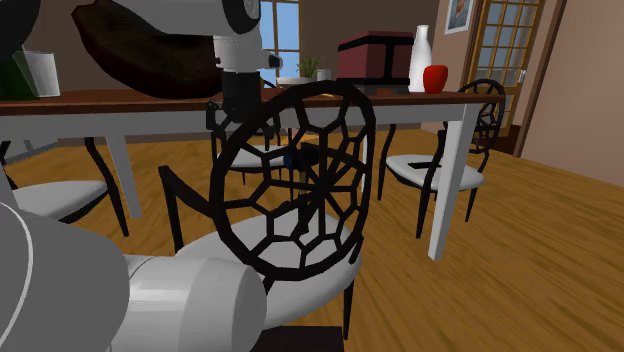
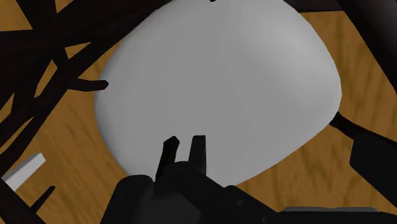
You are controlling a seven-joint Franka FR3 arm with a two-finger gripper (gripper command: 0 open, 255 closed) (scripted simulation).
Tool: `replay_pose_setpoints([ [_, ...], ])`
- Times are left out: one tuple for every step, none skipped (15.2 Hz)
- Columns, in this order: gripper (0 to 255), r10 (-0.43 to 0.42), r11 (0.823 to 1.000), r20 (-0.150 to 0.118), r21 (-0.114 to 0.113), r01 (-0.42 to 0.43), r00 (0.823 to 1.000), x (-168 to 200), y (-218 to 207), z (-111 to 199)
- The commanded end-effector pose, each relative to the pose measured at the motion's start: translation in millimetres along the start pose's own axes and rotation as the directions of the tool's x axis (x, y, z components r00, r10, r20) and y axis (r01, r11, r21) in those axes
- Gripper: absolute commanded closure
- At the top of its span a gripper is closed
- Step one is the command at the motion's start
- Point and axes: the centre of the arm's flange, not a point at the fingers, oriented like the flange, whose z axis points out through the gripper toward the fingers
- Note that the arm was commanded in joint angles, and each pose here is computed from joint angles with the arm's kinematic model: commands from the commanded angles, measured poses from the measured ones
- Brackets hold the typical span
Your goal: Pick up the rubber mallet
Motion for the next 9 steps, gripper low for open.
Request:
replay_pose_setpoints([
  [0, 0.0, 1.0, 0.0, 0.0, 0.0, 1.0, 0, 0, 0],
  [0, 0.032, 0.999, 0.005, -0.006, -0.032, 0.999, 13, 2, 4],
  [0, 0.064, 0.998, 0.01, -0.013, -0.064, 0.998, 26, 5, 8],
  [0, 0.096, 0.995, 0.014, -0.019, -0.095, 0.995, 39, 8, 12],
  [0, 0.127, 0.992, 0.018, -0.026, -0.127, 0.992, 51, 12, 15],
  [0, 0.159, 0.987, 0.022, -0.032, -0.158, 0.987, 64, 16, 19],
  [0, 0.191, 0.981, 0.026, -0.039, -0.19, 0.981, 76, 20, 23],
  [0, 0.222, 0.974, 0.03, -0.046, -0.221, 0.975, 88, 25, 28],
  [0, 0.253, 0.966, 0.033, -0.053, -0.251, 0.967, 100, 30, 32],
])
